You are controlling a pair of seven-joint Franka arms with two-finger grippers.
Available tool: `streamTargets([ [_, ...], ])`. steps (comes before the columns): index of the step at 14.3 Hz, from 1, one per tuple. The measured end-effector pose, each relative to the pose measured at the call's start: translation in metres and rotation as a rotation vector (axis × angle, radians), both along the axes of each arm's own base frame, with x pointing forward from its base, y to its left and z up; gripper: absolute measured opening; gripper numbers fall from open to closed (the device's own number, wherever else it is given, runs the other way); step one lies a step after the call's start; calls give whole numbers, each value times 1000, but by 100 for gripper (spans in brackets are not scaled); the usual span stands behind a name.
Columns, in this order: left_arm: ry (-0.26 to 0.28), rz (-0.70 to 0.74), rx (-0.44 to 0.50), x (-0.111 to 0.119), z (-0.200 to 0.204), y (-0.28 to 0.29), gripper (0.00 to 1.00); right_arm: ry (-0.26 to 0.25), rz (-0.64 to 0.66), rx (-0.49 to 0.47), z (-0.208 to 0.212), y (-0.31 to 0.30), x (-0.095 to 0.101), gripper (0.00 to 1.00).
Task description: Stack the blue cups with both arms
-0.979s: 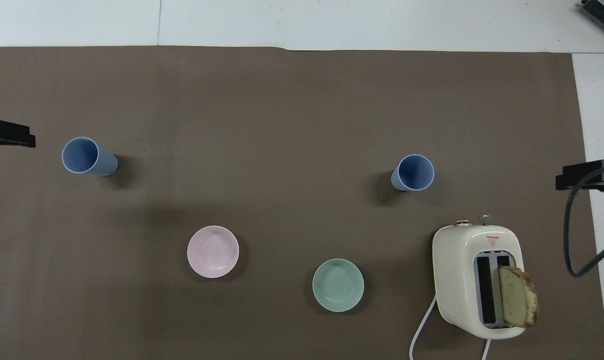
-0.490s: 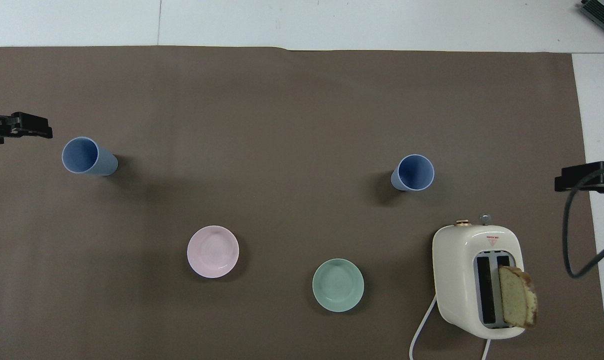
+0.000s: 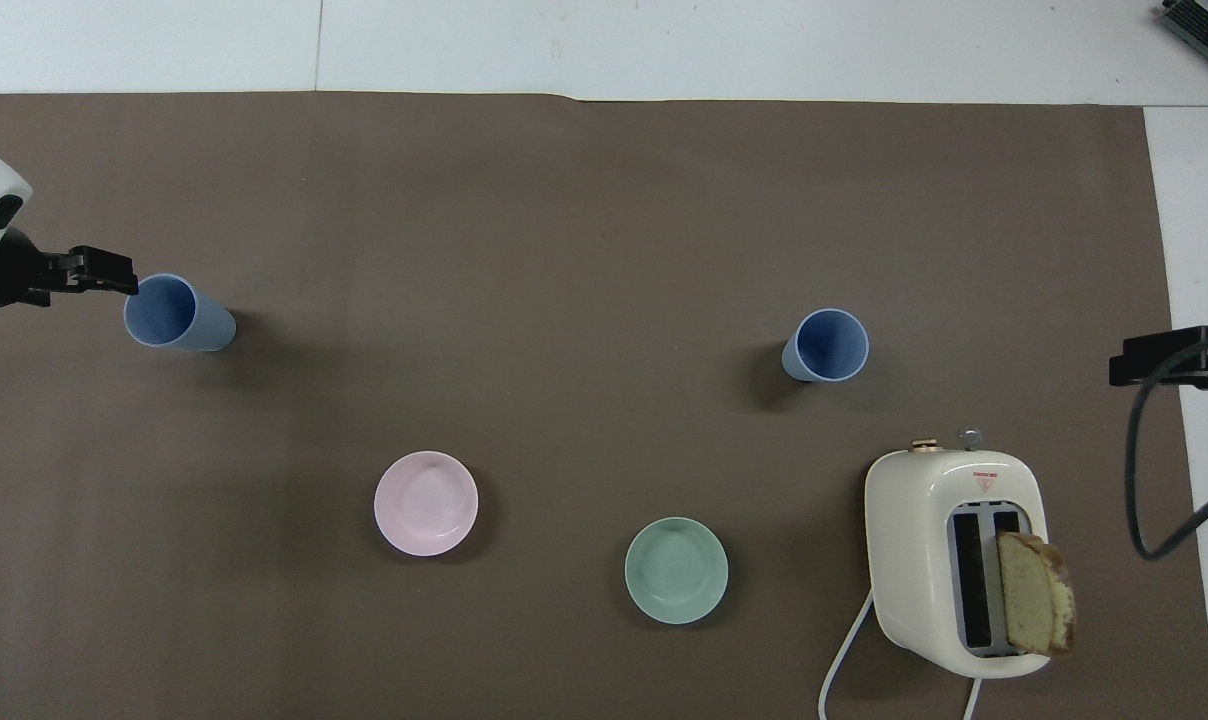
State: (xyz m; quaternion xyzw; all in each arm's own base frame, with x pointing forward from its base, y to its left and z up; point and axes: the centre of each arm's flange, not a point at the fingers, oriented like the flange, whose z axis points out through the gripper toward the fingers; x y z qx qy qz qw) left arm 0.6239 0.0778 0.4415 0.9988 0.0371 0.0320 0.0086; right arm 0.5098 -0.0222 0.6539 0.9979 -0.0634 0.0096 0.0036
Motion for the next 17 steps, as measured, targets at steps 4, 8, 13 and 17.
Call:
streamTargets([
  [4,35,5,-4,-7,-19,2,100,0,0,0,0,0,0,100],
  [8,49,4,-6,-12,-34,1,100,0,0,0,0,0,0,100],
  [13,55,4,-7,-17,-50,0,100,0,0,0,0,0,0,100],
  [17,54,4,-7,-18,-52,-1,70,2,0,0,-1,0,0,100],
])
